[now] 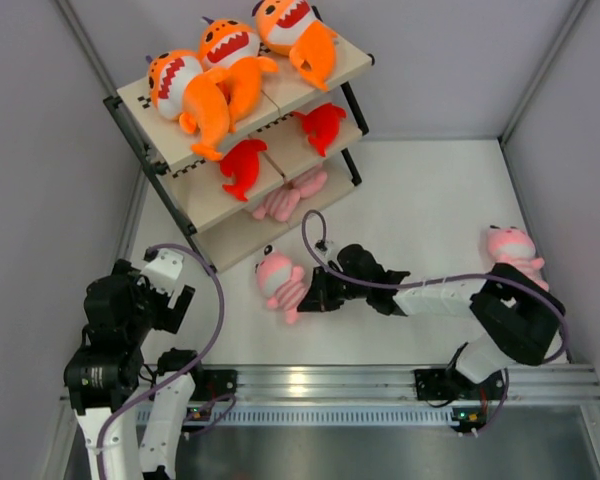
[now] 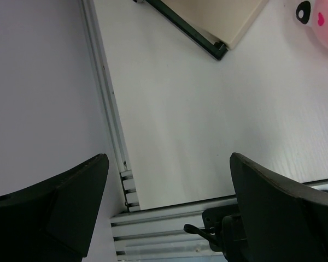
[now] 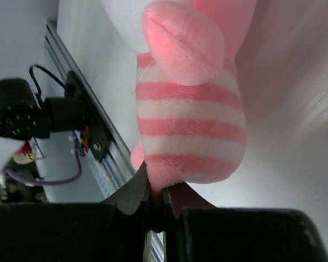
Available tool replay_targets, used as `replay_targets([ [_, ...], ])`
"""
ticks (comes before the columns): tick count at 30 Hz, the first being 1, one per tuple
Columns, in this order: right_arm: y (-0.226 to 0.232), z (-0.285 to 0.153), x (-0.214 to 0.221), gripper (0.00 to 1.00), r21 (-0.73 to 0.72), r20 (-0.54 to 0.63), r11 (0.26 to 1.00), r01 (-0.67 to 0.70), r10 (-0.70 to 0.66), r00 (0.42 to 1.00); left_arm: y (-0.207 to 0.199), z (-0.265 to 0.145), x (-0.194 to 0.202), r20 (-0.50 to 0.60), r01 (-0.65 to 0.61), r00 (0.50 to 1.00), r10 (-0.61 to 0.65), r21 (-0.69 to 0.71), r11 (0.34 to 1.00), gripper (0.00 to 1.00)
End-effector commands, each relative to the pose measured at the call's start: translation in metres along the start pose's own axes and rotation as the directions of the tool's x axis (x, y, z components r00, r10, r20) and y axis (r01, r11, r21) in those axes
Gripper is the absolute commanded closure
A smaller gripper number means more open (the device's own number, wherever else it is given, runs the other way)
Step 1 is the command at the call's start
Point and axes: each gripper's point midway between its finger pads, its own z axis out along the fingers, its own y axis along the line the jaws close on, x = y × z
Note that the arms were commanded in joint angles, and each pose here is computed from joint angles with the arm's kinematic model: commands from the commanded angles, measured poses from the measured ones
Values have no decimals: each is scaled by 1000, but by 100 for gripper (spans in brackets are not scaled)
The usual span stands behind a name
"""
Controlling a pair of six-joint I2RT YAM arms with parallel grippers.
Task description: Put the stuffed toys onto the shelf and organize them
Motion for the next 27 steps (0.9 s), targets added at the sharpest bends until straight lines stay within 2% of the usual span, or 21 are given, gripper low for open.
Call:
replay_targets([
  [1, 41, 11, -54, 100, -227, 111, 962, -155, 183, 977, 11, 3, -11, 30, 20, 999, -18, -47, 999, 1],
  [3, 58, 25, -71, 100, -292, 114, 948, -128, 168, 979, 12, 3, -10, 28, 13, 1000, -11, -55, 998, 2],
  [6, 72, 43, -73, 100, -298, 77, 951, -85, 113, 991, 16, 0, -7, 21, 1, 1000, 1, -81, 997, 1],
  [13, 100, 46, -92, 100, -381, 117, 924, -19, 68, 991, 14, 2, -5, 21, -15, 1000, 17, -76, 997, 1],
  [19, 121, 57, -108, 100, -471, 113, 882, -22, 86, 990, 12, 3, -5, 18, -14, 1000, 15, -63, 998, 1],
  [24, 115, 69, -113, 100, -458, 108, 888, -47, 108, 988, 13, 3, -4, 21, -22, 1000, 23, -67, 998, 1],
  [27, 127, 61, -115, 100, -502, 120, 865, -31, 105, 987, 12, 3, -5, 24, -17, 1000, 18, -59, 998, 1],
])
